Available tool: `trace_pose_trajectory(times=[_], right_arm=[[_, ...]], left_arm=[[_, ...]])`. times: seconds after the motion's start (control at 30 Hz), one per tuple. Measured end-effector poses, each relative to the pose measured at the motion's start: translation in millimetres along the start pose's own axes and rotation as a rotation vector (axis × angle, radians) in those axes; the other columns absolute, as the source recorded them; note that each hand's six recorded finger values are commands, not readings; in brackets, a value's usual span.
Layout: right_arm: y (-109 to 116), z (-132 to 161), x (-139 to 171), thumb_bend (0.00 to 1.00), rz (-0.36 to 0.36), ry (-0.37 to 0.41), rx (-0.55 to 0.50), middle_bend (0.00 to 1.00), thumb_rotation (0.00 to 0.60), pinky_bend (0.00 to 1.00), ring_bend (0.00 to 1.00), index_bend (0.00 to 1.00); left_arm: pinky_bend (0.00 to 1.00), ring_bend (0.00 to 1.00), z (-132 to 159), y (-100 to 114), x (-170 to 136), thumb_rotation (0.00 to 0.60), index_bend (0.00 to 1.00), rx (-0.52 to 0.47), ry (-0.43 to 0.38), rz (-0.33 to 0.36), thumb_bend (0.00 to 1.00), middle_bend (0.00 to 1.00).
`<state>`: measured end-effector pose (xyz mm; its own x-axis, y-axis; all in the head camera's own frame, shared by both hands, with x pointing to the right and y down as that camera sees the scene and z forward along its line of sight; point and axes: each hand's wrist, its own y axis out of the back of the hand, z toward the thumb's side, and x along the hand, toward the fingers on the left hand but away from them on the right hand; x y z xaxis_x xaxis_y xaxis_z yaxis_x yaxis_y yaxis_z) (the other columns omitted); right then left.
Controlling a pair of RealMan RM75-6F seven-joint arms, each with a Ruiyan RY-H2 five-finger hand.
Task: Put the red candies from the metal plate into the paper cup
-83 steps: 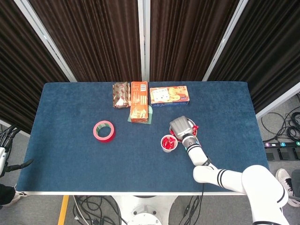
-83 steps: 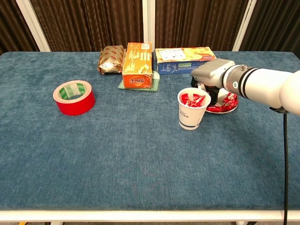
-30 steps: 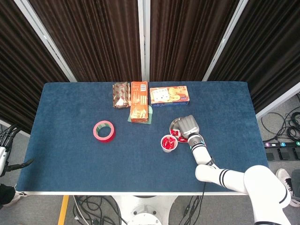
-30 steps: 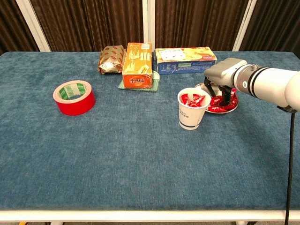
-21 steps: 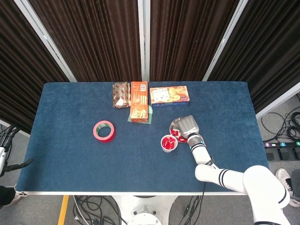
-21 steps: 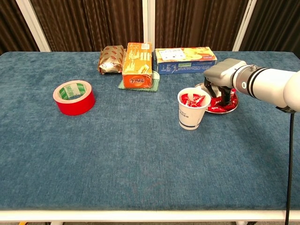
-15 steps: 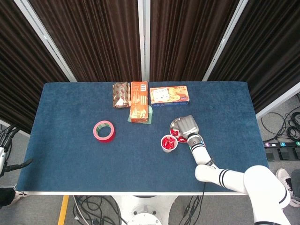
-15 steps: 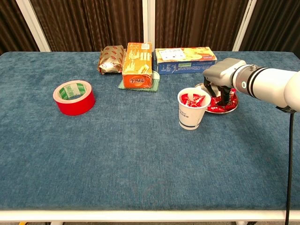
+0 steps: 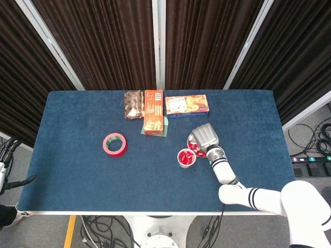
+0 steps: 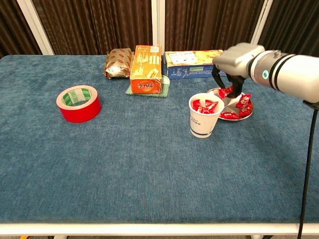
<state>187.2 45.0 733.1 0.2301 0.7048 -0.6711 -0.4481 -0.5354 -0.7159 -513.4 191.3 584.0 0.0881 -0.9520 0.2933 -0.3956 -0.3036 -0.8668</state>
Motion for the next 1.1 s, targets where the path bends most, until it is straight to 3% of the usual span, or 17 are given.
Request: trace_pose_trajectory(times=[0.4,0.67,0.87,1.1], right_arm=[[55.6,21.7,54.2,0.27,-0.154,0.120,-0.001,1.00,0.600,1.00,1.00,0.61],[44.9,34.8,66.0,0.27,-0.133,0.165,0.028,1.00,0.600,1.00,1.00,0.61],[36.4,46.2,64.2,0.12,-0.108,0.190,0.035,1.00,0.600,1.00,1.00,0.56],[36.3,46.9,62.3,0.09,-0.103,0.194,0.029,1.00,0.600,1.00,1.00,0.49]], left_arm=[[0.10,0.03,7.9,2.2,0.1,0.600,0.13,0.006,-0.016,0.006,0.12,0.10],[0.10,0.03,10.7,5.2,-1.7,0.600,0.13,0.009,-0.017,0.012,0.12,0.10],[0.10,0.03,8.1,6.6,-2.5,0.600,0.13,0.006,-0.010,0.015,0.12,0.10],[0.10,0.03,5.8,7.4,-2.3,0.600,0.13,0.004,-0.005,0.017,0.12,0.10]])
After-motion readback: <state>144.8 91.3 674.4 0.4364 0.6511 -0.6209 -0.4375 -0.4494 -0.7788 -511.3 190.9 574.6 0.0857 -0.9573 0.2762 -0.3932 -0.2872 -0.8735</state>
